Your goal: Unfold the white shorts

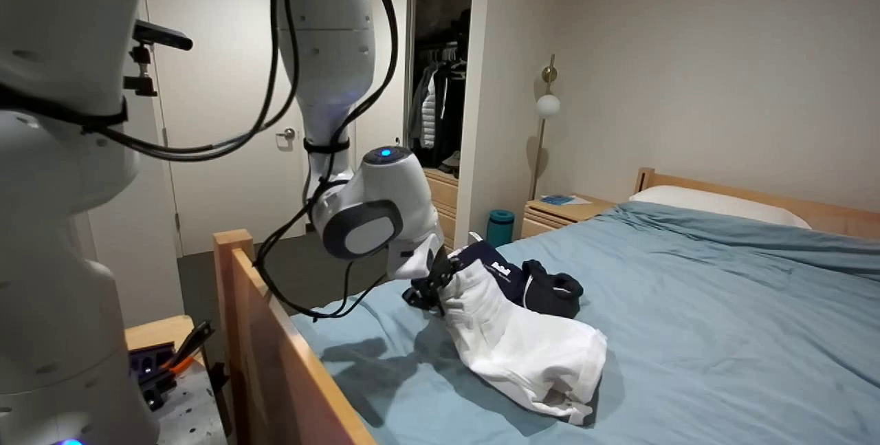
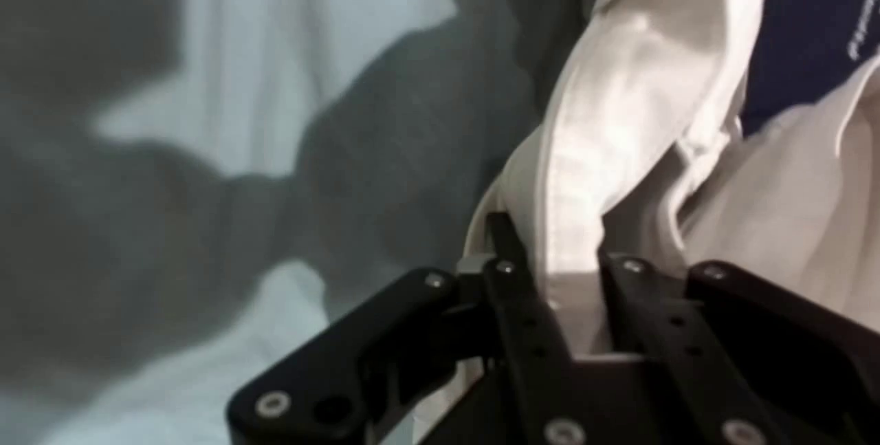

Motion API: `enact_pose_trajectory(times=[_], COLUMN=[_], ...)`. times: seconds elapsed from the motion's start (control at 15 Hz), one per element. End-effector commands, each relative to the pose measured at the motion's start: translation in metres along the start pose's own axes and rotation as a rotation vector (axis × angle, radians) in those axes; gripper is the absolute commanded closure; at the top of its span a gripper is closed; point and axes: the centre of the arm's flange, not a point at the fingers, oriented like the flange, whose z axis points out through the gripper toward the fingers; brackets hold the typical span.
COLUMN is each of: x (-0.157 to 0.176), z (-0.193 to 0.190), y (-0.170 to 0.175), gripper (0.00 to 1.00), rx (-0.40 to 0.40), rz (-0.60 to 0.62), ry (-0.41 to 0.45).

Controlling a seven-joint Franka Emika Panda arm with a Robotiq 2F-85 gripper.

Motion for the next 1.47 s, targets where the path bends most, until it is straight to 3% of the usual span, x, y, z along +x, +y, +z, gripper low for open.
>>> enact_pose_trajectory(times=[0.0, 0.13, 0.33, 0.53, 0.67, 0.73, 1.0, 1.4], x=[0.016, 0.023, 0.041, 0.064, 0.078, 0.080, 0.059, 0.043], z=[0.019, 0.023, 0.015, -0.014, -0.031, -0.038, -0.058, -0.098], y=[0.036, 0.046, 0.052, 0.041, 0.017, 0.003, -0.033, -0.051], gripper=[0.52, 0.39, 0.19, 0.02, 0.00, 0.00, 0.00, 0.00], rx=[-0.117, -0.166, -0.176, -0.111, -0.051, -0.025, -0.036, 0.007], rz=[0.014, 0.022, 0.020, -0.030, -0.092, -0.155, -0.294, -0.335], ry=[-0.138, -0.164, -0.158, -0.017, 0.032, 0.009, -0.047, -0.018])
